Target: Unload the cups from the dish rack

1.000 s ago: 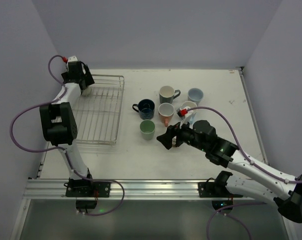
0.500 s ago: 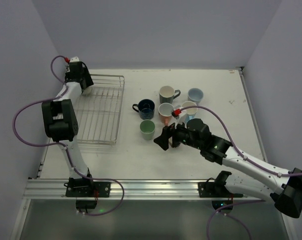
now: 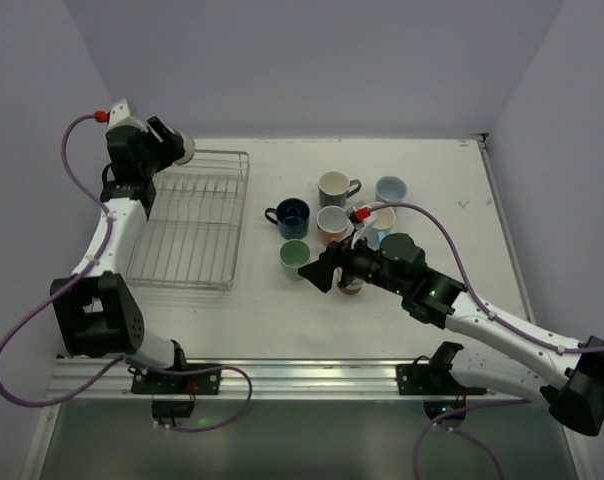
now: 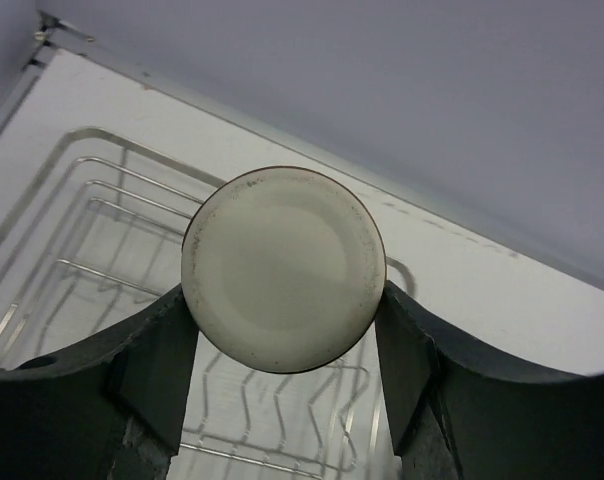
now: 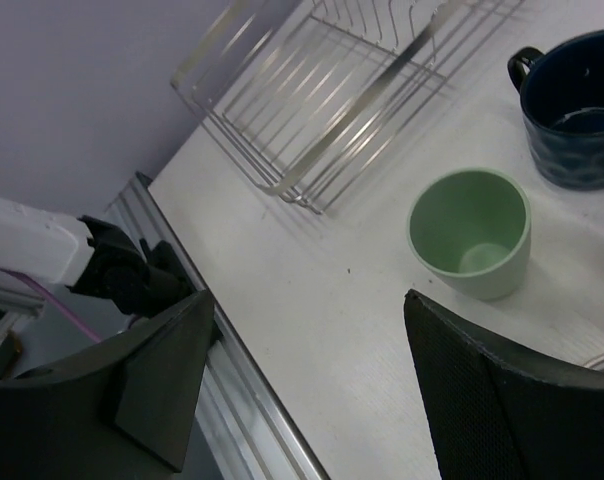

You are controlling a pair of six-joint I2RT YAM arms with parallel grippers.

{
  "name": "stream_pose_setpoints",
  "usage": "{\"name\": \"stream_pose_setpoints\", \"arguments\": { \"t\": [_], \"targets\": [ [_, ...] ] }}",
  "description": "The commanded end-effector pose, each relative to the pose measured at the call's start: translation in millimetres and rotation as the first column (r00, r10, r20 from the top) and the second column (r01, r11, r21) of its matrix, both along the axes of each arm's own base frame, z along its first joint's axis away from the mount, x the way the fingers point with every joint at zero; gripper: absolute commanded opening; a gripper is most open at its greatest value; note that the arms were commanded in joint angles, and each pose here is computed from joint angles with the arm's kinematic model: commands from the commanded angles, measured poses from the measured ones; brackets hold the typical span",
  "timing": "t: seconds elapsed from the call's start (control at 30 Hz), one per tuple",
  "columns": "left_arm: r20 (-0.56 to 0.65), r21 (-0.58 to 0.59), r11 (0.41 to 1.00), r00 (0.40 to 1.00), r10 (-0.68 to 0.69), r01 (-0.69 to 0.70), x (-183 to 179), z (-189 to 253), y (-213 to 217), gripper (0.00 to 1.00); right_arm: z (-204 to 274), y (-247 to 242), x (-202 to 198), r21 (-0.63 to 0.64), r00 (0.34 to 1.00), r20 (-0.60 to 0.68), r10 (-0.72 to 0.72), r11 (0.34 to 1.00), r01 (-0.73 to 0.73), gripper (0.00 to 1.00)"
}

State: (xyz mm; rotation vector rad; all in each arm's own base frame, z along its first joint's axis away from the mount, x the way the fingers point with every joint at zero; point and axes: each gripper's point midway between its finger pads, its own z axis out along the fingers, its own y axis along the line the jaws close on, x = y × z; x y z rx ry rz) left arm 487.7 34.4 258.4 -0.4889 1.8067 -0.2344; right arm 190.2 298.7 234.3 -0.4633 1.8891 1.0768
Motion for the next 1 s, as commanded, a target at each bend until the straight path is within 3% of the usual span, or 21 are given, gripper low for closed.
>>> {"name": "stream_pose_setpoints", "arguments": {
  "t": [0.0, 0.07, 0.13, 0.17, 0.2, 0.3, 0.4, 0.6, 0.77, 0.9, 0.97],
  "targets": [
    [0.169, -0.18, 0.964, 0.971, -0.167, 0.197, -24, 40, -57, 0.3, 64, 14, 3, 0.195, 0.998, 0.062, 0.006, 0.981, -0.018, 0.79],
    [0.213, -0.247, 0.912, 0.936, -0.279, 0.328, -54, 42, -89, 0.28, 71, 17, 4, 0.232, 0.998, 0.062, 0.001, 0.973, -0.016, 0.79],
    [0.311, -0.318, 0.817, 0.867, -0.39, 0.482, -84, 65, -129, 0.27, 84, 19, 7, 0.291, 0.997, 0.071, -0.008, 0.957, -0.013, 0.78],
    [0.305, -0.396, 0.766, 0.86, -0.409, 0.506, -98, 52, -141, 0.26, 85, 22, 7, 0.298, 0.998, 0.069, -0.004, 0.955, -0.017, 0.77],
    [0.366, -0.394, 0.703, 0.803, -0.471, 0.592, -114, 63, -169, 0.26, 94, 23, 9, 0.323, 0.997, 0.081, -0.006, 0.946, -0.02, 0.77],
    [0.433, -0.437, 0.557, 0.708, -0.558, 0.706, -162, 67, -215, 0.25, 104, 26, 12, 0.358, 0.996, 0.09, -0.012, 0.933, -0.021, 0.76],
    [0.488, -0.463, 0.453, 0.646, -0.587, 0.762, -199, 69, -237, 0.25, 108, 27, 19, 0.371, 0.996, 0.088, -0.029, 0.929, -0.006, 0.76],
    [0.569, -0.468, 0.355, 0.583, -0.58, 0.809, -244, 75, -251, 0.23, 107, 18, 31, 0.407, 0.994, 0.036, -0.099, 0.91, 0.076, 0.75],
    [0.581, -0.465, 0.301, 0.543, -0.605, 0.833, -260, 69, -266, 0.24, 108, 22, 27, 0.419, 0.998, 0.03, -0.064, 0.907, 0.046, 0.73],
    [0.57, -0.476, 0.256, 0.517, -0.639, 0.841, -269, 57, -283, 0.24, 123, 27, 19, 0.454, 0.998, 0.065, -0.013, 0.891, -0.018, 0.63],
    [0.561, -0.485, 0.263, 0.527, -0.638, 0.834, -268, 51, -283, 0.25, 127, 24, 18, 0.468, 0.997, 0.077, -0.02, 0.884, -0.018, 0.46]
  ]
}}
